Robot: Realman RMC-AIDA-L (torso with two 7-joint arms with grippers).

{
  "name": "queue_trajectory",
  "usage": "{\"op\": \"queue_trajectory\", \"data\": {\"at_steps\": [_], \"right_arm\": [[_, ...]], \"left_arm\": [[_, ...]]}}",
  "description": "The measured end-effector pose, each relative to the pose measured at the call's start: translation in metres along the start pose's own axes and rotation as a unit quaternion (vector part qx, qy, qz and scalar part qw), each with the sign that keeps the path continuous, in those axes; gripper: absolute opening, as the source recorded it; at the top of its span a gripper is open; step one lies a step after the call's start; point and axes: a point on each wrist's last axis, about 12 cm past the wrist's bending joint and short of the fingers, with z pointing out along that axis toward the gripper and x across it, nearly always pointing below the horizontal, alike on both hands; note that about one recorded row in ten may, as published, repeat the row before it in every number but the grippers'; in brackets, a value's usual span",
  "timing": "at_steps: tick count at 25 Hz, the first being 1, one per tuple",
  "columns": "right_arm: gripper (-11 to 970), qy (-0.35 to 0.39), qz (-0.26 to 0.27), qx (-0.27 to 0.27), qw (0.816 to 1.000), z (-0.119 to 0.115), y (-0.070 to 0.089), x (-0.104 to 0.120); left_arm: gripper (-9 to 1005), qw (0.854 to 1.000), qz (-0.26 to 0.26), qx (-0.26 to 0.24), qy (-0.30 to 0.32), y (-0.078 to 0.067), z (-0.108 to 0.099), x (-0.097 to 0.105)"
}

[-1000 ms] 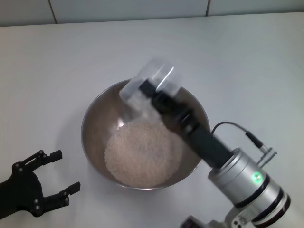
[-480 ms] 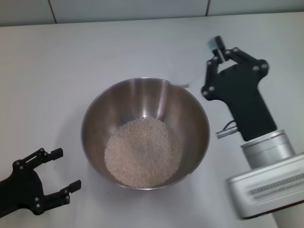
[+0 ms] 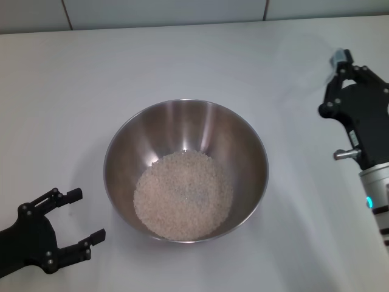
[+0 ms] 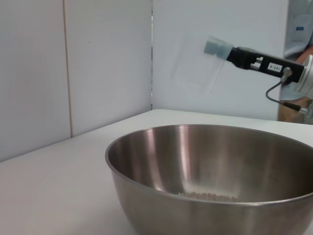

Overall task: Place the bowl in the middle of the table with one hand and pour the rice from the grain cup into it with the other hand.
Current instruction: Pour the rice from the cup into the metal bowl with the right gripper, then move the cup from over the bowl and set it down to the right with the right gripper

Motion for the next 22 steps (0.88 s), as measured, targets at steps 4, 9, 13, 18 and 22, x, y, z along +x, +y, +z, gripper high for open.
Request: {"op": "queue_trajectory", "data": {"at_steps": [4,9,13,18,22], "right_arm": [[49,0.025,0.003,0.009,1.0,0.005,-0.019,0.011],[51,0.082,0.006,-0.01,0.997,0.016,-0.03,0.028],[52,0.124,0.001,-0.032,0.992,0.024,-0.027,0.038],[54,0.159,-0.009,-0.065,0.985,0.028,-0.018,0.046],[56,0.177,-0.019,-0.084,0.98,0.028,-0.015,0.05]], "left_arm": [[864,1.0,0.0,0.0,0.0,0.0,0.001,0.0],[864,1.0,0.0,0.0,0.0,0.0,0.001,0.0],[864,1.0,0.0,-0.001,0.001,0.0,0.001,0.0],[864,1.0,-0.001,-0.001,0.001,0.001,0.001,0.0],[863,1.0,-0.005,0.0,0.002,0.0,0.001,0.0]]}}
